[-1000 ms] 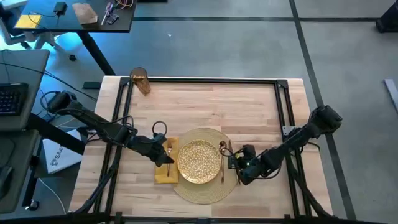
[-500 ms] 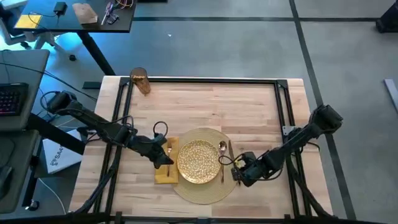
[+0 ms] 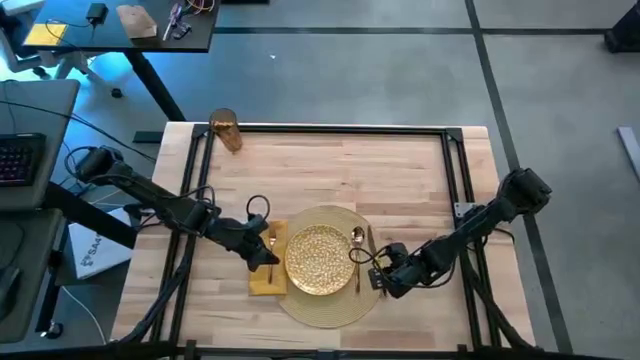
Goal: Set table place
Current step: Put the light brown knife on the tablemat to the right of the light brown spoon, then put the brown cup to the top left of the tablemat, then return to Home Position
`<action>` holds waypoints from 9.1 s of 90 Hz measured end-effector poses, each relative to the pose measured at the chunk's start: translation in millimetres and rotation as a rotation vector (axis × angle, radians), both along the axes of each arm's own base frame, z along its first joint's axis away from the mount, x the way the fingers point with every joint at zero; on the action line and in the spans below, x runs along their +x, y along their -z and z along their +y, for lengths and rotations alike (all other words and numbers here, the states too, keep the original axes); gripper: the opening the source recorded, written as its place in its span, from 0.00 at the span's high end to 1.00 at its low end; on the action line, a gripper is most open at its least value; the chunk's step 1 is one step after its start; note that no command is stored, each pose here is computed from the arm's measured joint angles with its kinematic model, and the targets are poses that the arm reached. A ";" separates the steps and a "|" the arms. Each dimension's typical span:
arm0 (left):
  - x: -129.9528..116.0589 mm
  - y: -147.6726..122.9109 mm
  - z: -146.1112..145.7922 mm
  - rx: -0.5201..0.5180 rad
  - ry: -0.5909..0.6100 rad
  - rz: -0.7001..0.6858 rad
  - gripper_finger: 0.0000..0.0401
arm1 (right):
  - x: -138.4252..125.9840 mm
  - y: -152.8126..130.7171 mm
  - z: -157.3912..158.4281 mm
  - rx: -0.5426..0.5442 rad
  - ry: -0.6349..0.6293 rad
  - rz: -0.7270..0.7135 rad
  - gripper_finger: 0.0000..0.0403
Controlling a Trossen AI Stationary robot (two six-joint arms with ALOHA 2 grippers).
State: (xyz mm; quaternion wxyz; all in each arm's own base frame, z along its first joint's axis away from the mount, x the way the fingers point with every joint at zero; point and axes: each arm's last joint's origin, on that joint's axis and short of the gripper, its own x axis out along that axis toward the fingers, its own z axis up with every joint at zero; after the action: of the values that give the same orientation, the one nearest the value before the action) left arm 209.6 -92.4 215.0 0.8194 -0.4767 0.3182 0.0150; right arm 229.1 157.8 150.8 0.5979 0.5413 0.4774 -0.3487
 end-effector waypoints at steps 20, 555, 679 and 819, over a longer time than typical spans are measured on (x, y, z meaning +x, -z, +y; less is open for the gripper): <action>0.5 0.0 1.2 0.004 -0.018 -0.002 0.91 | 2.9 10.0 2.6 0.010 -0.031 0.030 1.00; 90.7 -149.4 106.0 0.584 0.050 0.511 0.68 | -8.6 -85.2 -80.9 -0.341 -0.376 -0.423 1.00; -61.1 -255.3 52.4 0.628 -0.404 -0.059 0.81 | -155.4 -86.9 -135.6 -0.521 -0.605 -1.418 1.00; -136.4 -98.9 85.6 0.605 -0.501 -0.495 1.00 | -129.8 -16.7 -163.2 -0.440 -0.321 -1.293 1.00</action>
State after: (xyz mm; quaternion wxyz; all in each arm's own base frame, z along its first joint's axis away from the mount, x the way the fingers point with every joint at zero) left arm 73.2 -6.8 313.9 0.9441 -0.2676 -0.0304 0.1903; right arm 99.3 -5.4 167.5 0.9017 0.4293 0.0185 0.0474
